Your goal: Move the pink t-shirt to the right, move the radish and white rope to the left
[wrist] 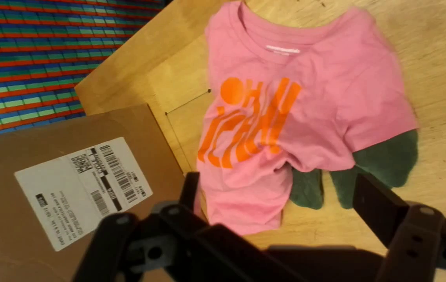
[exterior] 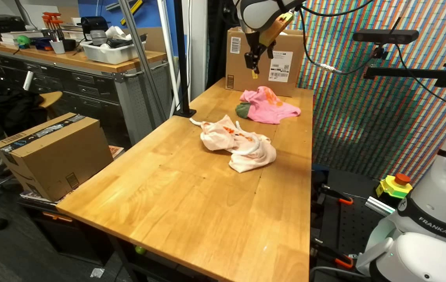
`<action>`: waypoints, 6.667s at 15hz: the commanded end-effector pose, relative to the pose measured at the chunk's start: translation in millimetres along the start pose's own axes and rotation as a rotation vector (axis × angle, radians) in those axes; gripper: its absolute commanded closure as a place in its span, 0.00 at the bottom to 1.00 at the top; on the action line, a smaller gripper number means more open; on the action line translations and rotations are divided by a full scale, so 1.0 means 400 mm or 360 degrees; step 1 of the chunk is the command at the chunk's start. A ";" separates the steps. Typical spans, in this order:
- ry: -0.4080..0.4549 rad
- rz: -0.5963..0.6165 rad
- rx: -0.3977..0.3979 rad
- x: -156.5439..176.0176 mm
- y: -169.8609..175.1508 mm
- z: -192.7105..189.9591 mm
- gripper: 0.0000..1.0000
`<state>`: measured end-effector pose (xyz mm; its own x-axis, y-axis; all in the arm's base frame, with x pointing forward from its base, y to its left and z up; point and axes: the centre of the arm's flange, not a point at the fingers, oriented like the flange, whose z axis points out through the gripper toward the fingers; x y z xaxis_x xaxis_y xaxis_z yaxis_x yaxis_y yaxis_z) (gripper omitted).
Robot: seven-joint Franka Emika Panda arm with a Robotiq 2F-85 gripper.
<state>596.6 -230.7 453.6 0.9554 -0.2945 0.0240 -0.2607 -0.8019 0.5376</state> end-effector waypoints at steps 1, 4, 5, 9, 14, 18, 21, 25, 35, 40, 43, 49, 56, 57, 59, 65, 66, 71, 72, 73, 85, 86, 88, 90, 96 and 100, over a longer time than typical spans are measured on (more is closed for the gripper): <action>0.0009 -0.0218 0.0110 -0.015 -0.075 -0.032 0.00; 0.0014 -0.0477 0.0205 -0.018 -0.141 -0.049 0.00; 0.0019 -0.0563 0.0228 -0.018 -0.158 -0.055 0.00; 0.0033 -0.0912 0.0297 -0.005 -0.210 -0.057 0.00; 0.0046 -0.1343 0.0391 0.007 -0.229 -0.004 0.00; 0.0067 -0.1561 0.0487 0.010 -0.228 0.050 0.00; 0.0077 -0.1613 0.0562 0.013 -0.225 0.096 0.00; 0.0105 -0.1553 0.0630 0.028 -0.216 0.150 0.00; 0.0259 -0.1382 0.0663 0.075 -0.237 0.237 0.00; 0.0270 -0.1391 0.0672 0.092 -0.236 0.278 0.00; 0.0262 -0.1376 0.0677 0.098 -0.217 0.303 0.00; 0.0251 -0.1399 0.0692 0.105 -0.193 0.344 0.00; 0.0245 -0.1410 0.0730 0.111 -0.219 0.389 0.00; 0.0250 -0.1395 0.0731 0.115 -0.224 0.391 0.00; 0.0277 -0.1358 0.0747 0.124 -0.232 0.393 0.00; 0.0293 -0.1335 0.0719 0.140 -0.230 0.410 0.00; 0.0289 -0.1336 0.0715 0.141 -0.228 0.416 0.00; 0.0264 -0.1332 0.0702 0.141 -0.216 0.437 0.00; 0.0260 -0.1332 0.0700 0.141 -0.214 0.438 0.00; 0.0257 -0.1332 0.0697 0.141 -0.211 0.438 0.00; 0.0258 -0.1335 0.0661 0.150 -0.198 0.418 0.95; 0.0260 -0.1330 0.0656 0.150 -0.197 0.413 0.99; 0.0271 -0.1320 0.0646 0.147 -0.197 0.394 1.00; 0.0287 -0.1306 0.0631 0.141 -0.196 0.367 0.98; 0.0401 -0.1215 0.0548 0.116 -0.181 0.193 0.98; 0.0516 -0.1071 0.0516 0.103 -0.164 0.044 0.98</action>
<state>664.2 -221.4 364.8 0.8842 0.4670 0.0070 0.4565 -0.8674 0.1983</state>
